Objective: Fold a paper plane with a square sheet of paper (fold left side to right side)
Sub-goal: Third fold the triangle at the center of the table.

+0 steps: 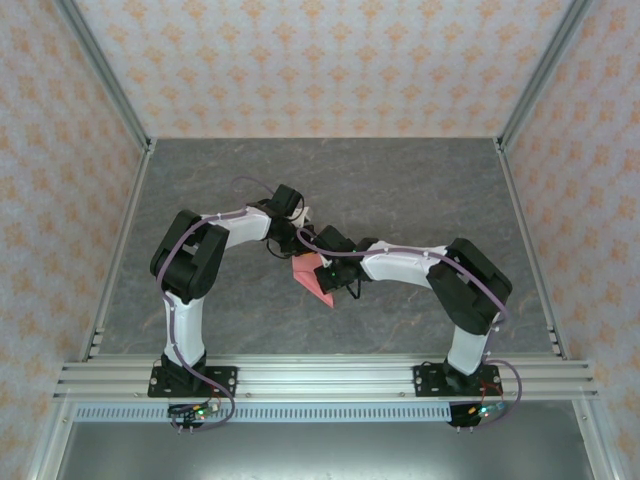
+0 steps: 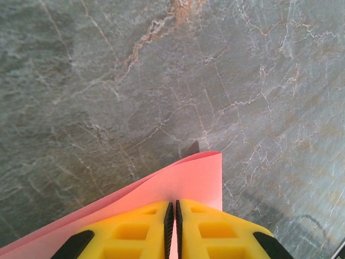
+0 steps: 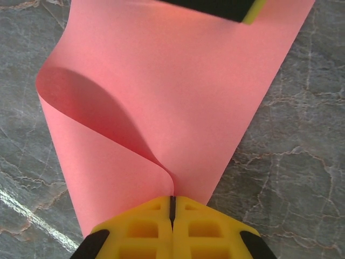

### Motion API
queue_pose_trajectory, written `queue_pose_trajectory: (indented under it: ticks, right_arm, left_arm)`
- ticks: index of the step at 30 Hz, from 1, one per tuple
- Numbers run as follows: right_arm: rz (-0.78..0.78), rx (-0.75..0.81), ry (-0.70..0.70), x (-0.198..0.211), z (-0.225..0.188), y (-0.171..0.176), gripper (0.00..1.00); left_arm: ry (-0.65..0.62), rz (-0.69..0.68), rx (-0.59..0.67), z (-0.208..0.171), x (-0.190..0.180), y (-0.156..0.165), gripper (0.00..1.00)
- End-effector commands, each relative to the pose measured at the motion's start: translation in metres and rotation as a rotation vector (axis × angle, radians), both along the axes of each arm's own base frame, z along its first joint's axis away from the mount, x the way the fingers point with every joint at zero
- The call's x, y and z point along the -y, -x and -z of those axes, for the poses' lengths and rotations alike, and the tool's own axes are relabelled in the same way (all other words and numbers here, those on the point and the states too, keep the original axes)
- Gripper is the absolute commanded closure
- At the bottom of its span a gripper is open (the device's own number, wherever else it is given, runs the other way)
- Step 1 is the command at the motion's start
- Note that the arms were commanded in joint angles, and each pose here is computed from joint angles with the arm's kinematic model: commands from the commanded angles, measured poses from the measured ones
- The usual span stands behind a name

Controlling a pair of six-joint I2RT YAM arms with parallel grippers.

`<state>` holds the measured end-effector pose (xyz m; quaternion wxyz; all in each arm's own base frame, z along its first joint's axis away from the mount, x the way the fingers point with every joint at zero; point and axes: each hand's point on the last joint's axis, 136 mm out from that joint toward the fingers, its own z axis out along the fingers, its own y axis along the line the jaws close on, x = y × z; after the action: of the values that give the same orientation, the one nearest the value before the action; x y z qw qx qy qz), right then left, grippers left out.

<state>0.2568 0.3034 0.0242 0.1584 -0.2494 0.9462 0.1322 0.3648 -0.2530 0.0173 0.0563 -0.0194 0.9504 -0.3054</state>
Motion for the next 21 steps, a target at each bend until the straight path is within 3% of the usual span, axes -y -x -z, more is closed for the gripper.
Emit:
queue_pose_trajectory:
  ticks: [1,21]
  right_arm:
    - [0.021,0.018,0.031,0.006,0.0,-0.004,1.0]
    - [-0.034,-0.098,0.103,0.011,0.033,0.02,1.0]
  left_arm:
    - [-0.072,0.03,-0.057,0.023,-0.005,0.02,0.85]
    - [-0.051,0.038,-0.04,0.012,0.0,0.016,0.82]
